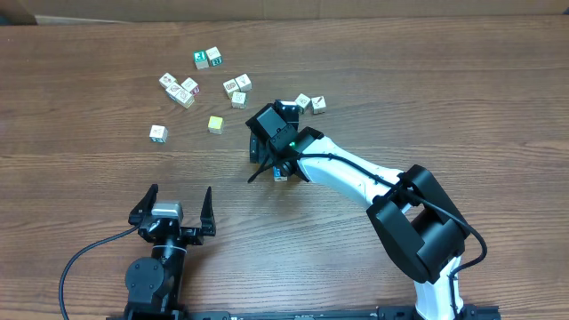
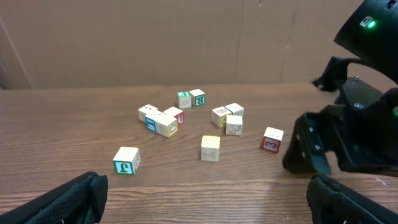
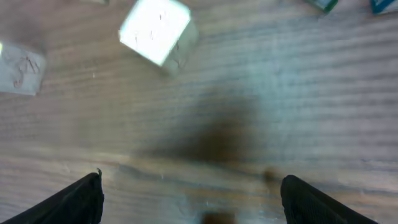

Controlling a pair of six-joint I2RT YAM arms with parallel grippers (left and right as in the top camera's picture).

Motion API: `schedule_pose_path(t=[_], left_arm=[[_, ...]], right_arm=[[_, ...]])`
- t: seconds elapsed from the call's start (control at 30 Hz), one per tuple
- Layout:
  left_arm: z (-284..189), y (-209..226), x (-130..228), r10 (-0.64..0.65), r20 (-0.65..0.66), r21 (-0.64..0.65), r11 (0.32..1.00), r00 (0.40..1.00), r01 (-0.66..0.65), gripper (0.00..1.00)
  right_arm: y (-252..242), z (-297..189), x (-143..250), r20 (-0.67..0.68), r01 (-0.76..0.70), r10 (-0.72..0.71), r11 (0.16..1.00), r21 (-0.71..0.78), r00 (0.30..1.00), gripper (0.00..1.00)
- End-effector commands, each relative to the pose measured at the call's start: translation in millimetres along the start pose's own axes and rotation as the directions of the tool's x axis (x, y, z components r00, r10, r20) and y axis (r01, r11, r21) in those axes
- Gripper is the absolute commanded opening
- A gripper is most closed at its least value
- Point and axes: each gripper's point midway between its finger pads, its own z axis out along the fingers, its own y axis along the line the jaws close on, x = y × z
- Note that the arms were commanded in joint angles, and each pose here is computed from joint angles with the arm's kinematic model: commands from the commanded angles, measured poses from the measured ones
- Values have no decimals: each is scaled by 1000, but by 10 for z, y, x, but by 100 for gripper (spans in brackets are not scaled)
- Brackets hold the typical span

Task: Form a tower
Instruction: 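Raise the right gripper and move it toward the far blocks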

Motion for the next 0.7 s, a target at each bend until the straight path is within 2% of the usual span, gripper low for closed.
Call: schedule_pose_path(t=[0.0, 0.17, 0.43, 0.53, 0.67], left_arm=[[-4, -4, -12, 15, 10, 5, 1000, 1000, -15, 100], [-4, -3, -14, 15, 10, 5, 1000, 1000, -15, 100], [-4, -4, -14, 15, 10, 5, 1000, 1000, -15, 100], [-4, -4, -14, 15, 10, 5, 1000, 1000, -15, 100], [-4, -3, -14, 15, 10, 5, 1000, 1000, -15, 99]], right_arm=[[204, -235, -277, 21, 144, -143, 988, -48, 990, 87], [335, -849, -775, 65, 283, -279, 958, -50, 958, 87], [684, -1909, -1603, 335, 374, -322, 921, -105, 886, 87], [744, -1941, -1700, 377, 371, -306, 921, -114, 874, 88], [814, -1744, -1772, 394, 366, -298, 924, -108, 869, 88]])
